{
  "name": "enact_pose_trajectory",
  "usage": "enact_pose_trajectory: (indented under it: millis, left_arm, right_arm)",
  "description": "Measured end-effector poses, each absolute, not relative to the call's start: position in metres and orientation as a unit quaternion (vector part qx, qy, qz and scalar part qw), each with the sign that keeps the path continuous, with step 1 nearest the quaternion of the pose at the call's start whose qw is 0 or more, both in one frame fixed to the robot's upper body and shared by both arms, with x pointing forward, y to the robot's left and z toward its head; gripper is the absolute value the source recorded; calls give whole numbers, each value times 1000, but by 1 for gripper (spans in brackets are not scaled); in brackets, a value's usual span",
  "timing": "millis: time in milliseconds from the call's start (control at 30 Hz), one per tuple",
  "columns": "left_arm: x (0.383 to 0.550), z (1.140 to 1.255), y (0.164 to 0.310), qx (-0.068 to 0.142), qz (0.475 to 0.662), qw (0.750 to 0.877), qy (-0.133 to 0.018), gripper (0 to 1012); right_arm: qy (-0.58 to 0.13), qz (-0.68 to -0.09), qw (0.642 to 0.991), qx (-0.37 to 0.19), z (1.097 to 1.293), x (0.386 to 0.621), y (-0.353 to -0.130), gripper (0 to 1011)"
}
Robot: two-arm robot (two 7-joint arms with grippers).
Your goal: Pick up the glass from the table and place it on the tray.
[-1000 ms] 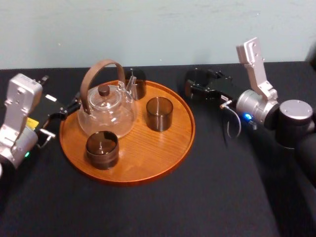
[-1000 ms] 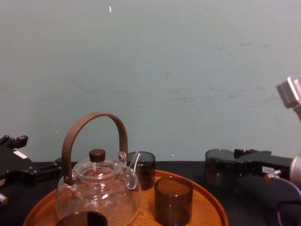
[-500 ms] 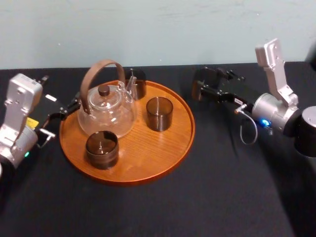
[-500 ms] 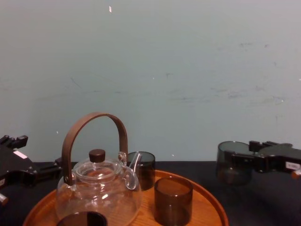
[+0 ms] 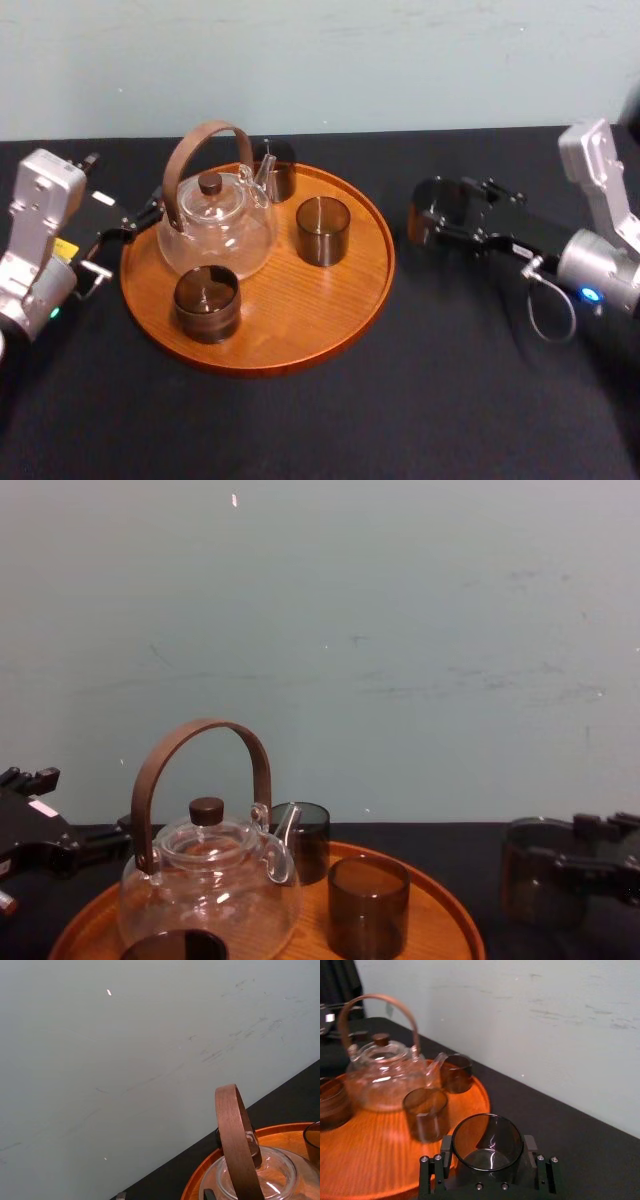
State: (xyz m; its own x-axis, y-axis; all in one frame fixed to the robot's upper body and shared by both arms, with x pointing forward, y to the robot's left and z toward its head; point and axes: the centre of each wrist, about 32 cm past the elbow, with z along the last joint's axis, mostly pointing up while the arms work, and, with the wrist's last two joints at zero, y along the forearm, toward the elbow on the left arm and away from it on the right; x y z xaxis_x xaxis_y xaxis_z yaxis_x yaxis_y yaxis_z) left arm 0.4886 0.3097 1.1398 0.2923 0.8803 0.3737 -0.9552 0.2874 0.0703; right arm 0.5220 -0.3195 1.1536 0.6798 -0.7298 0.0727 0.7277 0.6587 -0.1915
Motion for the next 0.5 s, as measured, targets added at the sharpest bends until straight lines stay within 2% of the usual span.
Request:
enact_pose_trajectory:
  millis: [200,367,400,433,500]
  left_arm:
    - [489,1140,310,142,580,791,-132,1001]
    - [489,1140,310,142,580,791,-132,1001]
    - [489,1140,310,141,580,791,-132,1001]
    - [489,1140,310,141,580,791,-132,1001]
    - [489,1140,310,141,580,791,-132,1001]
  right_arm:
    - [2,-378,919,-111,1152,505,-329,874]
    - [1,-363,925,-113,1151,496,-329,874]
    - [1,-360,926,-113,1151,495,-328,874]
    - [-4,-327,939,-110,1150,487,-311,874]
    - [-5,-321,941,-110,1150,487,-307,874]
